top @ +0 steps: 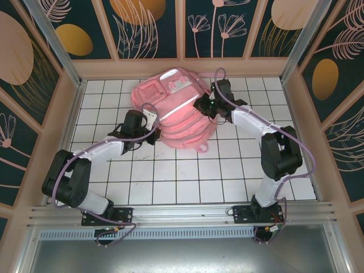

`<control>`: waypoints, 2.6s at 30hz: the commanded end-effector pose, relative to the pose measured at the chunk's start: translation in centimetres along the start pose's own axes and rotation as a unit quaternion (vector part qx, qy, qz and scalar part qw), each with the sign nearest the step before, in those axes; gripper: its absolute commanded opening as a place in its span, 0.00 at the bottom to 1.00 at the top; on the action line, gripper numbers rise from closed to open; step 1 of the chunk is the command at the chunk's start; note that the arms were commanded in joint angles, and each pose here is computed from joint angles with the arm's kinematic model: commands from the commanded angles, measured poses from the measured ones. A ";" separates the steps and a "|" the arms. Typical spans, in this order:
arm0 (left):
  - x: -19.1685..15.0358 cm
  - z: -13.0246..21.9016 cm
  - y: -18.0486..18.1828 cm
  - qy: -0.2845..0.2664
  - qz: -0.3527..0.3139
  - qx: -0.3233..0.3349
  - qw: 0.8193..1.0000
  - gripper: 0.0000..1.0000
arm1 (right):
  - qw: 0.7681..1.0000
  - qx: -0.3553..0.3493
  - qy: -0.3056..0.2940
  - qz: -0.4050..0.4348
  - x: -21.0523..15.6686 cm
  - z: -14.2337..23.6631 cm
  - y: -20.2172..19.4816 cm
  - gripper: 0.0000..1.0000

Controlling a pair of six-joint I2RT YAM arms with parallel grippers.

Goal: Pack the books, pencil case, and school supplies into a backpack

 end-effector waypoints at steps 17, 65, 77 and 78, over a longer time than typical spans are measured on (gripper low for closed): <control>6.2 -1.2 -9.6 -0.071 -0.037 -0.154 0.985 0.00 | 1.000 0.012 0.002 -0.008 -1.0 -0.8 -0.2 0.13; 5.4 0.8 1.0 -0.116 0.434 -0.067 0.891 0.58 | 0.884 -0.207 0.016 0.419 -9.7 -2.0 -3.2 0.13; 3.5 -0.8 2.4 -0.102 0.499 -0.030 0.860 0.51 | 0.885 -0.195 -0.022 0.421 -8.9 -0.9 -1.8 0.00; 3.4 -0.6 2.7 -0.107 0.500 -0.023 0.859 0.51 | 0.886 -0.196 -0.025 0.420 -8.7 -0.8 -1.8 0.00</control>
Point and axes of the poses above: each hand's point on the last joint's axis, 136 mm out from that joint toward the fingers, its own z axis back along the fingers, its own y axis along the line the jaws close on, x = y × z, the point moved 1 cm from there along z, back along the fingers, and after that the axes turned 13 degrees about -z, right-handed, at the moved point
